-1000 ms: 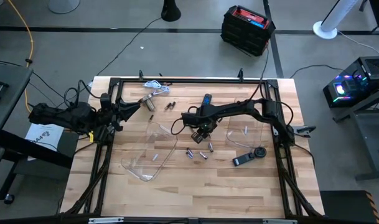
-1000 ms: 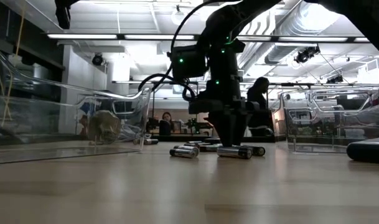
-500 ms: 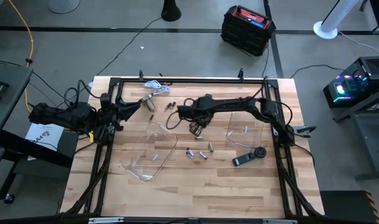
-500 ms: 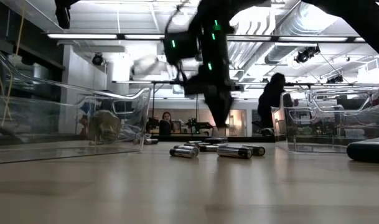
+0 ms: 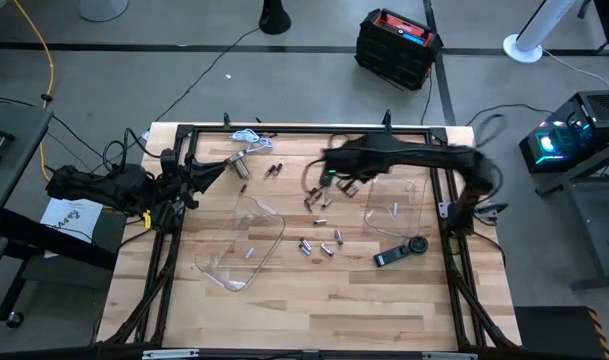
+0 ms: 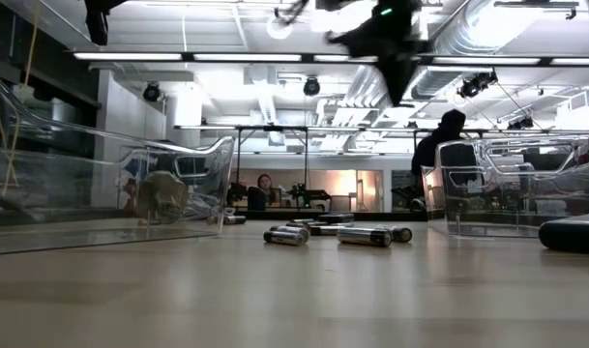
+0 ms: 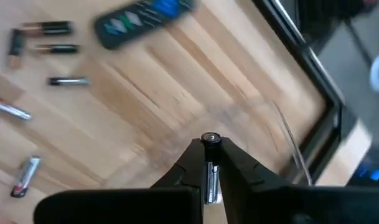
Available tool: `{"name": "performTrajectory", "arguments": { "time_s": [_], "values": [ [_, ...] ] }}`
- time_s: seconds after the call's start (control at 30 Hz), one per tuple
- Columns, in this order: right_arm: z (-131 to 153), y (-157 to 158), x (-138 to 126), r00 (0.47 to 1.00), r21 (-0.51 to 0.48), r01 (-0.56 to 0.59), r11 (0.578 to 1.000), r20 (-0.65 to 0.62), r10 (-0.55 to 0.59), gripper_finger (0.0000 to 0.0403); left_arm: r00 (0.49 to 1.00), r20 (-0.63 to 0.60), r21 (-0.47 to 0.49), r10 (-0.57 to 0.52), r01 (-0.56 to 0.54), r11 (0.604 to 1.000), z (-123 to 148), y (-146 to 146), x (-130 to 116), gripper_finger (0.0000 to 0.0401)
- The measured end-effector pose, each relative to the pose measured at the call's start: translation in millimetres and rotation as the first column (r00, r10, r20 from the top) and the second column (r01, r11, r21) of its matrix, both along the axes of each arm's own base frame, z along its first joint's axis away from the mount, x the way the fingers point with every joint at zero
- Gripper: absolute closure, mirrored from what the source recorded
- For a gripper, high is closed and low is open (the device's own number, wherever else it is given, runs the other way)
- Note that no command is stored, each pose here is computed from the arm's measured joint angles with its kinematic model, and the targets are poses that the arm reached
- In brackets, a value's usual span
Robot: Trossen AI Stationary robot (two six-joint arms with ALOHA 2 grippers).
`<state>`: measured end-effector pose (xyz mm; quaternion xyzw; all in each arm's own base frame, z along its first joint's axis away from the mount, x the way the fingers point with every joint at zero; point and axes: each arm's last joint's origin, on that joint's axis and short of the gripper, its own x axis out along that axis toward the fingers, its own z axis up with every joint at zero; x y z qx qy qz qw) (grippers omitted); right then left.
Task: Sort batteries
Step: Put the white battery into the right transparent bin
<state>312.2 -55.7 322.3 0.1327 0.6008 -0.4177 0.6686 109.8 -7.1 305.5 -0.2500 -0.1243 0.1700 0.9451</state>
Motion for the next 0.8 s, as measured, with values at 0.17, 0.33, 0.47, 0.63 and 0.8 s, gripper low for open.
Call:
{"name": "performTrajectory", "arguments": {
  "time_s": [0.17,0.33,0.47,0.63,0.8],
  "values": [
    [-9,7,-56,0.979,0.026,0.183,0.983,0.086,-0.185,0.0387,0.999,-0.006,-0.005,0.036,-0.036,0.999,-1,1,0,0.0336],
    [-37,14,-91,0.944,0.095,0.276,0.956,0.159,-0.289,0.0379,0.999,-0.006,-0.006,0.036,-0.036,0.999,-1,1,1,0.0336],
    [-50,18,-102,0.923,0.105,0.295,0.95,0.225,-0.311,0.0345,0.999,0.003,-0.012,0.035,-0.035,0.999,0,1,0,0.0336],
    [-53,22,-107,0.918,0.11,0.295,0.949,0.242,-0.314,0.0278,1.0,0.021,-0.052,0.021,-0.019,0.998,0,1,1,0.0336],
    [-39,22,-95,0.914,0.121,0.196,0.973,0.336,-0.226,0.0225,0.999,0.019,-0.053,0.028,-0.027,0.998,0,1,1,0.0336]
  ]
}}
